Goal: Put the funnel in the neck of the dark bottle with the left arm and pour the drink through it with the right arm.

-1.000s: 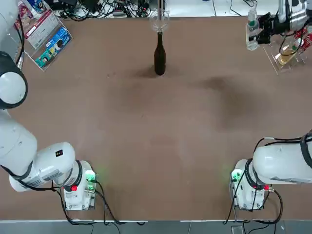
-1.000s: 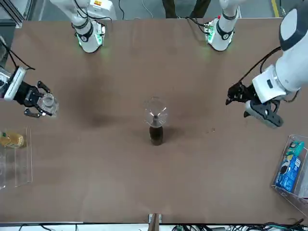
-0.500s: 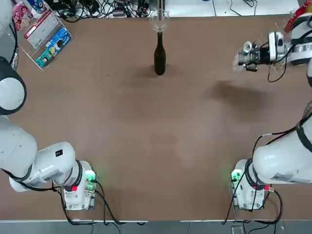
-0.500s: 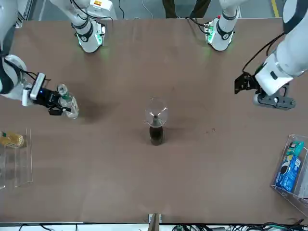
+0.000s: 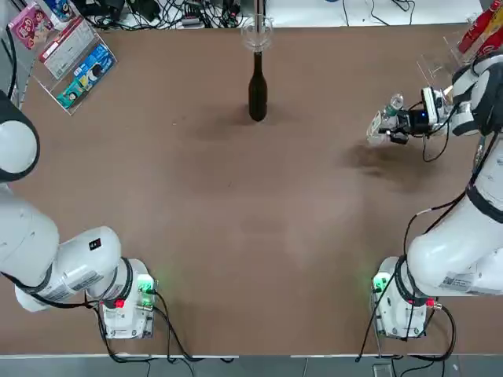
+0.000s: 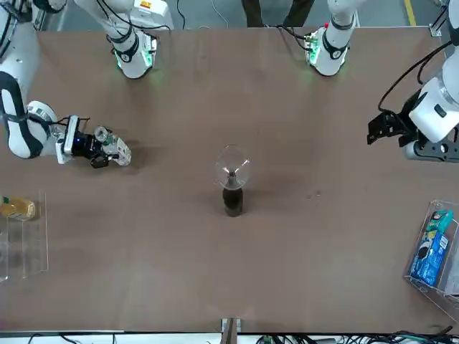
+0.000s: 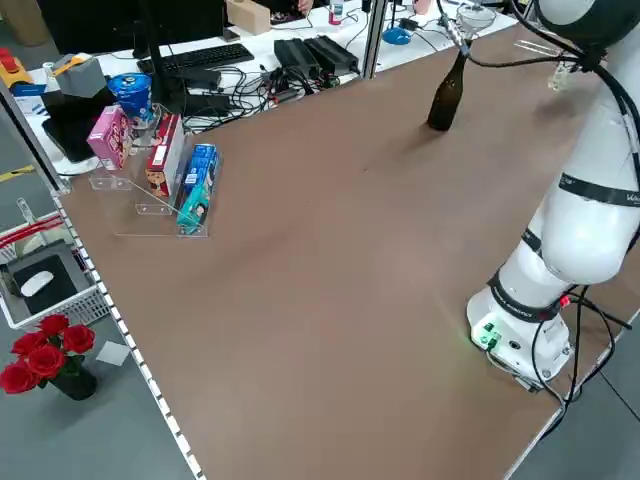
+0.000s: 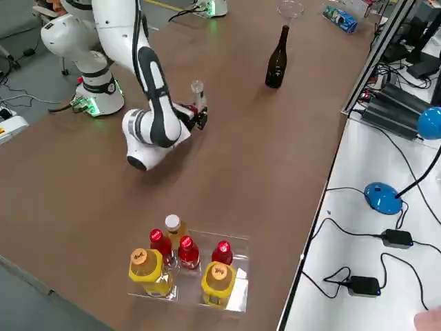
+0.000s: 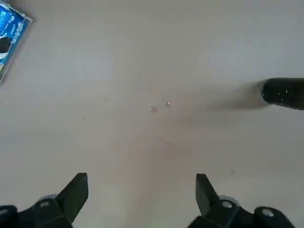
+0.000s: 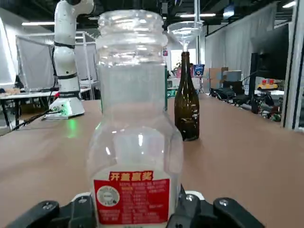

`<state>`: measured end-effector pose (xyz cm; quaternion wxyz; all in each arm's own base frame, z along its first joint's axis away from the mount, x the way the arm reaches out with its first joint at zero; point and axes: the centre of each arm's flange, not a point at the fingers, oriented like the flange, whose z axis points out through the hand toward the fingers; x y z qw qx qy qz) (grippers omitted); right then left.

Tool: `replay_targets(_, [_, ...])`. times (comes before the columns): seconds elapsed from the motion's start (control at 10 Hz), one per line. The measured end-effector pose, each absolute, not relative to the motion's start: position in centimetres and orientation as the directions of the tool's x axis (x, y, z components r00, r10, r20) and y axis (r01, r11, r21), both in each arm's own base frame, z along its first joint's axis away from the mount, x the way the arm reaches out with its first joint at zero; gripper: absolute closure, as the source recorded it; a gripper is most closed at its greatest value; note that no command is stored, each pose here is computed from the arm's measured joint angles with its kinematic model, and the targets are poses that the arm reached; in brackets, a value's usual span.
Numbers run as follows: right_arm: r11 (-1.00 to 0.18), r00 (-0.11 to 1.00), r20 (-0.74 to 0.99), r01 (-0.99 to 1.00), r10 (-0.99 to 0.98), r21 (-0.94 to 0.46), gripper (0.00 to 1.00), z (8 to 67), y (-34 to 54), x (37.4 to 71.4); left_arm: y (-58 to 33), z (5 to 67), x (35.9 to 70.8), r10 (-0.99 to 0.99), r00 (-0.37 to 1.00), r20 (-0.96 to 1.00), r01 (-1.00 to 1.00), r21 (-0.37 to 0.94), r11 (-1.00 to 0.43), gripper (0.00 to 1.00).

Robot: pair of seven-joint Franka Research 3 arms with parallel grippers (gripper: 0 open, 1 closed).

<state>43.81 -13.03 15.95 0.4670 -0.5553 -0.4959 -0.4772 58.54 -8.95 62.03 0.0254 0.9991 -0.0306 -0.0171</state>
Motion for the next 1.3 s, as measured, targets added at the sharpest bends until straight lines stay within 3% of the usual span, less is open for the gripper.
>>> replay_targets(0.7, [-0.103, 0.073, 0.988, 0.993, 0.134, -0.059, 0.47, 13.8, -14.2, 43.4, -6.3, 66.3, 54.2, -0.059, 0.998, 0.033, -0.060, 0.032, -0.998, 0.03])
replay_targets(1.3, [-0.119, 0.078, 0.986, 0.991, 0.147, -0.061, 0.47, 11.7, -14.5, 43.3, -6.4, 66.2, 54.1, -0.056, 0.996, 0.065, -0.058, 0.033, -0.998, 0.03])
